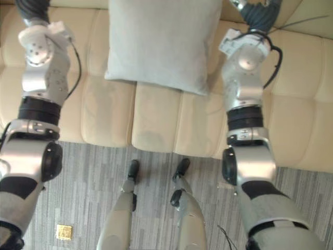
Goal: Pick up cushions and gather them together orderly.
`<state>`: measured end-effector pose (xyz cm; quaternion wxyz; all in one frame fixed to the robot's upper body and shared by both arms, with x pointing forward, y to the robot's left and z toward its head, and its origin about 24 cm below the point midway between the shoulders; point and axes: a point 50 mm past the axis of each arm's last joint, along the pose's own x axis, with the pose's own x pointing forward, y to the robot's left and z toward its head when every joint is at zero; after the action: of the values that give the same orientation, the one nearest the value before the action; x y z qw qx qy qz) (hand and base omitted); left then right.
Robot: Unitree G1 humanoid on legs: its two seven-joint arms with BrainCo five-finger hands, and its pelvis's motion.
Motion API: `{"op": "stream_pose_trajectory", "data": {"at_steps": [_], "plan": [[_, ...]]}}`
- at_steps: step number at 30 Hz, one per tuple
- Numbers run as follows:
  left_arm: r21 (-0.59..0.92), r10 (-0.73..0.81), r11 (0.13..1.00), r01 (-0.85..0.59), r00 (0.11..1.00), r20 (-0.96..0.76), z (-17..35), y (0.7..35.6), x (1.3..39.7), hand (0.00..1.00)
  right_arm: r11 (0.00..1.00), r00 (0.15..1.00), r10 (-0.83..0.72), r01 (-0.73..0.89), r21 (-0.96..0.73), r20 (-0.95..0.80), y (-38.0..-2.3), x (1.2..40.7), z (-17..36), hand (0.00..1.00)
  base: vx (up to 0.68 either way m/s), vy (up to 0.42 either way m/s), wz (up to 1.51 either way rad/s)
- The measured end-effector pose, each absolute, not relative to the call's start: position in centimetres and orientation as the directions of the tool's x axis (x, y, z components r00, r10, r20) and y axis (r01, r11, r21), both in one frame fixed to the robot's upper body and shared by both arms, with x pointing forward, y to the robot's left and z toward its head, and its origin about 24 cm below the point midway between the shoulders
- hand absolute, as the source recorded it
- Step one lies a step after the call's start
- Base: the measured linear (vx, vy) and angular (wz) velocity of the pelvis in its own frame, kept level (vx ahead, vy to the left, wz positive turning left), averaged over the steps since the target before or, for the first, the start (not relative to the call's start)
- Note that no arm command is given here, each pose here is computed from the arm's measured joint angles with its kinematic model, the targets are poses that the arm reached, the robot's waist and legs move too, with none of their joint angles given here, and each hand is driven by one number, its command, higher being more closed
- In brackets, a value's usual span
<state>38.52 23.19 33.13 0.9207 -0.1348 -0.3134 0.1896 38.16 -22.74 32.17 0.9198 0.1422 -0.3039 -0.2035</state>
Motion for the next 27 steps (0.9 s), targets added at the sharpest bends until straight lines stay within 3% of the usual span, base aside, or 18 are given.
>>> {"op": "stream_pose_trajectory", "data": {"at_steps": [3,8,13,15,18,20,27], "plan": [[-0.365,0.444,0.886,-0.286,0.752,0.487,29.8,24.4,38.2,0.0,0.882,0.756,-0.451,0.295,0.369,0.474,-23.3,37.8,29.2,0.0,0.0,0.003,-0.01],[-0.317,0.464,0.872,-0.373,0.837,0.289,17.4,25.5,35.5,0.0,0.892,0.831,-0.438,0.357,0.277,0.341,-25.1,34.7,18.6,0.0,0.02,0.04,-0.08],[-0.268,0.391,0.874,-0.405,0.914,-0.108,2.2,21.5,28.5,0.0,0.897,0.923,-0.382,0.383,0.22,-0.048,-22.8,28.4,3.8,0.0,0.04,0.042,-0.05],[-0.234,0.358,0.886,-0.4,0.911,-0.204,-0.8,20.7,26.2,0.0,0.905,0.922,-0.362,0.383,0.186,-0.139,-22.0,26.3,0.9,0.0,0.02,0.029,-0.17],[-0.161,0.307,0.907,-0.388,0.875,-0.375,-5.2,20.1,22.7,0.0,0.91,0.885,-0.333,0.392,0.137,-0.326,-21.4,22.8,-3.9,0.0,0.05,0.024,-0.18],[-0.11,0.288,0.911,-0.398,0.803,-0.521,-8.6,19.9,19.7,0.0,0.913,0.826,-0.317,0.398,0.083,-0.466,-21.1,19.9,-7.3,0.0,0.09,0.037,-0.23],[0.019,0.26,0.922,-0.387,0.581,-0.771,-14.0,19.2,13.2,0.0,0.931,0.694,-0.269,0.364,0.003,-0.668,-20.3,15.8,-11.7,0.0,0.06,0.062,-0.35]]}}
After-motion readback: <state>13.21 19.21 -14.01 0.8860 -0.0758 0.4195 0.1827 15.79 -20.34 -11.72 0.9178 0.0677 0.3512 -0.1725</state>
